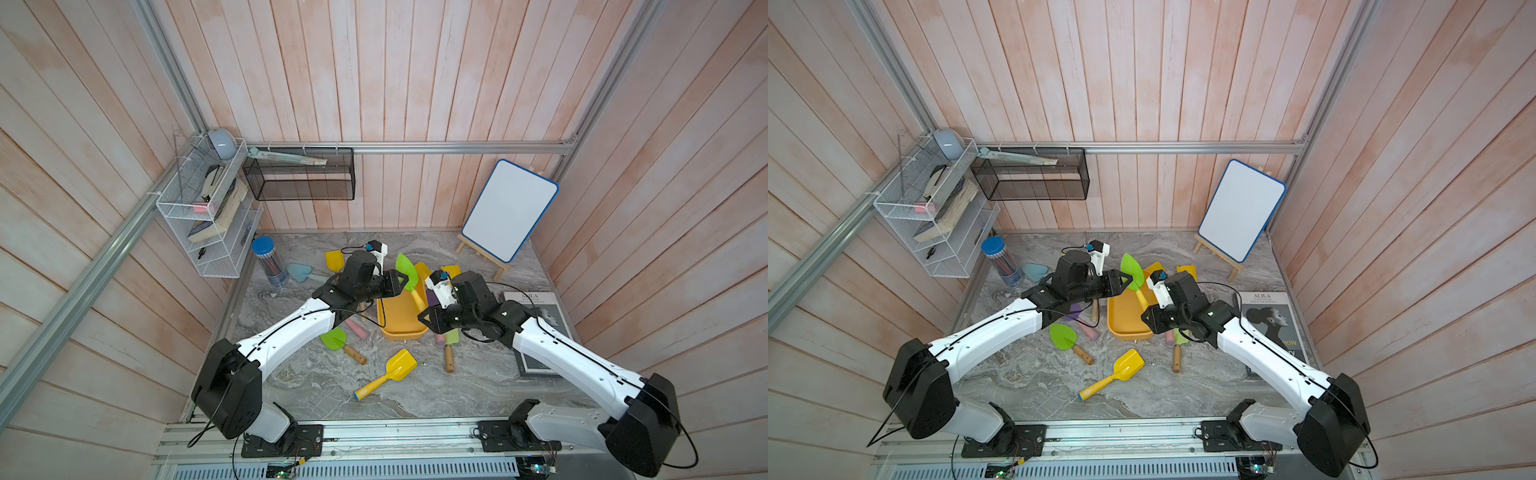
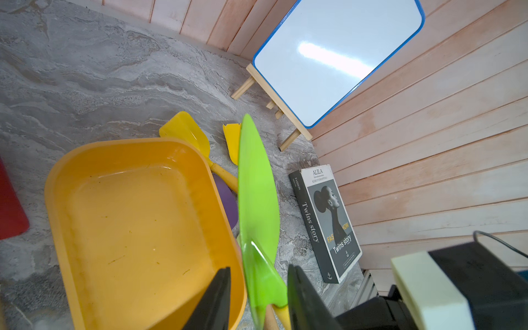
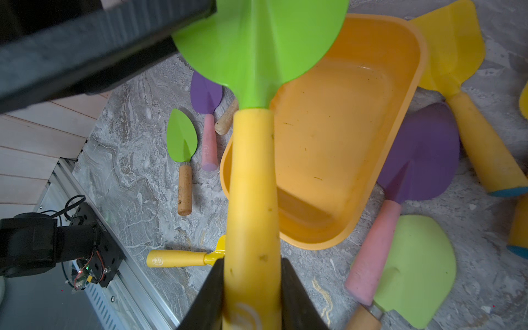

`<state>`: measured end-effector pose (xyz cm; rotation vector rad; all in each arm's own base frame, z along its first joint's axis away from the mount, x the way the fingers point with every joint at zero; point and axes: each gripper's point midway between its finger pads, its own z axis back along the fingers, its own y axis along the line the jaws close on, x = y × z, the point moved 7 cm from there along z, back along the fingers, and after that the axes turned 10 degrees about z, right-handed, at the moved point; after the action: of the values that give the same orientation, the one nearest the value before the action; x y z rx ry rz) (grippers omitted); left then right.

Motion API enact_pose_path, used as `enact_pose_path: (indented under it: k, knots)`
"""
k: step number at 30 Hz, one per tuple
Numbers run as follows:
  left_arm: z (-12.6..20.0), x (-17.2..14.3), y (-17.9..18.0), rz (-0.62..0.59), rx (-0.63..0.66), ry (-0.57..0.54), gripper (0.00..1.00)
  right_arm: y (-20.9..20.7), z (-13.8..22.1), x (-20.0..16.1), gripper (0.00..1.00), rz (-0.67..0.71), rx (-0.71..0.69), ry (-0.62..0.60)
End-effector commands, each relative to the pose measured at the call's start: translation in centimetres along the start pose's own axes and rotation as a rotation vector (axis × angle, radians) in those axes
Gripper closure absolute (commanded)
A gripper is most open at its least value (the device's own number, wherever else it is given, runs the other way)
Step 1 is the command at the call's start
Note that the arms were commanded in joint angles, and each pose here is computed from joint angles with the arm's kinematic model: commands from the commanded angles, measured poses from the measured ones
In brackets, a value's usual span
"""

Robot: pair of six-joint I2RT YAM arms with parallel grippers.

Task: Put the shovel into the storage box
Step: Place the shovel in the storage box.

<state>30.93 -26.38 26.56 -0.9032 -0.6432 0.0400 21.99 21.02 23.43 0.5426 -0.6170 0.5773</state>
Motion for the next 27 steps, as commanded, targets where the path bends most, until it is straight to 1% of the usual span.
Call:
enact_pose_path:
  k: [1,5,7,9,10,16,20,21,23,27]
  knots:
    - [-0.1,0.3,-0.4,-0.007,-0.008,-0.02,0.68,0.7,0.4,1.6,1.0,0.009,0.021,-0.057]
    - [0.0,0.6,-0.3,-0.001,0.004,-0.038,0.78,0.6,0.3,1.5,1.0,0.005,0.024,-0.052]
    - [-0.1,0.5,-0.2,0.002,0.011,-0.037,0.86,0.6,0.3,1.4,1.0,0.006,0.023,-0.051]
    - [-0.3,0.5,0.0,0.007,0.021,-0.034,0.98,0.6,0.3,1.3,1.0,0.004,0.021,-0.052]
    - [-0.4,0.5,0.1,0.009,0.026,-0.034,1.0,0.6,0.3,1.3,1.0,0.005,0.021,-0.052]
    - [-0.8,0.3,0.7,0.02,0.056,-0.04,1.0,0.5,0.5,1.2,1.0,-0.003,0.012,-0.057]
    - [-1.7,0.4,1.2,0.01,0.096,-0.028,1.0,0.4,0.8,1.2,0.54,-0.014,-0.011,-0.055]
    - [-2.2,0.5,1.5,0.002,0.112,-0.019,1.0,0.3,1.0,1.2,0.47,-0.015,-0.02,-0.053]
    - [-3.0,0.7,1.8,-0.019,0.142,-0.002,1.0,0.3,1.3,1.2,0.44,-0.015,-0.031,-0.053]
    - [-4.9,1.3,2.4,-0.057,0.199,0.033,1.0,0.1,2.0,1.0,0.43,-0.025,-0.057,-0.065]
